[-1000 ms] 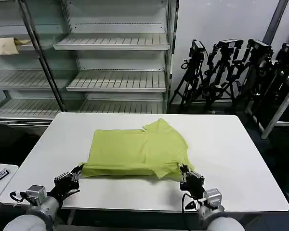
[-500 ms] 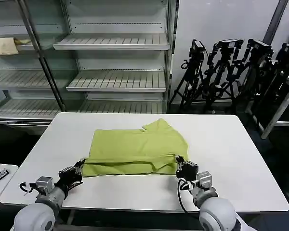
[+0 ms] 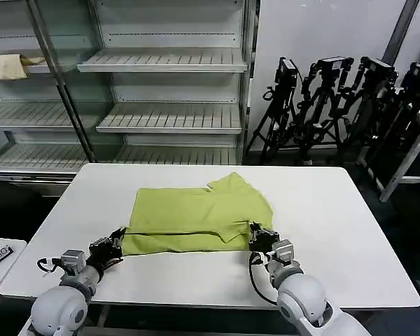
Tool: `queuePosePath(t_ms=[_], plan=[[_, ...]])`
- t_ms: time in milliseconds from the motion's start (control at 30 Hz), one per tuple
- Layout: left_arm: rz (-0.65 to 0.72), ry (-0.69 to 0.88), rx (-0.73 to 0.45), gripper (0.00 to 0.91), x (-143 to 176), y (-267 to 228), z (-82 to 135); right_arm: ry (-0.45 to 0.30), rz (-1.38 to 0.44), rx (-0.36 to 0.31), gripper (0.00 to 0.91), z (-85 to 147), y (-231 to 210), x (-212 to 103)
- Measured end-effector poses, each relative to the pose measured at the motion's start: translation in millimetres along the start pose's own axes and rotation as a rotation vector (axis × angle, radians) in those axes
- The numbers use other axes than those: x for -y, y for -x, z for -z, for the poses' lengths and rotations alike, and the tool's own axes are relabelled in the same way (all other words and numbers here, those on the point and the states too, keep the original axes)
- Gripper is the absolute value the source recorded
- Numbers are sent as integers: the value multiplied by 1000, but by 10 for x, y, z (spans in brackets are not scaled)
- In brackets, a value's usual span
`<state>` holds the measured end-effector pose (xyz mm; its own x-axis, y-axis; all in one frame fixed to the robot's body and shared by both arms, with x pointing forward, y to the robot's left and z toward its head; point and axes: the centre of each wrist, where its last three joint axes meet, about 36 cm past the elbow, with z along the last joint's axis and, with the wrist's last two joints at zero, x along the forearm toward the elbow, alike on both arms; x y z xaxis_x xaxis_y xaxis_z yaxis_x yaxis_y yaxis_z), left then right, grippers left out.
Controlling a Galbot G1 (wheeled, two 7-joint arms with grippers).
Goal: Fold and organize the clothes.
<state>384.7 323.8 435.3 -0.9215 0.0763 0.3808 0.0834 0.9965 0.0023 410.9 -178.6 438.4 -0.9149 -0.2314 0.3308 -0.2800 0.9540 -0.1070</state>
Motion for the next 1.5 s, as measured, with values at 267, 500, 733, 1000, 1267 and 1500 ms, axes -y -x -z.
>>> queuePosePath(t_ms=[267,500,733,1000,1267,1500], plan=[[9,-18,10,907,12,-68,-14,0,-20,14,907,-42,-136,31],[-2,-43,-6,907,87,-214,-109,20,-58,-1,907,-97,-314,165],[-8,-58,-33,907,141,-233,-216,55,-86,-56,907,-226,-409,287],[-10,-65,-59,30,160,-134,-310,89,-78,-102,333,-330,-458,313],[-24,-79,-72,30,174,-58,-381,100,-72,-115,0,-365,-469,324],[-29,-93,-91,30,151,-58,-409,103,-68,-117,0,-368,-511,330]])
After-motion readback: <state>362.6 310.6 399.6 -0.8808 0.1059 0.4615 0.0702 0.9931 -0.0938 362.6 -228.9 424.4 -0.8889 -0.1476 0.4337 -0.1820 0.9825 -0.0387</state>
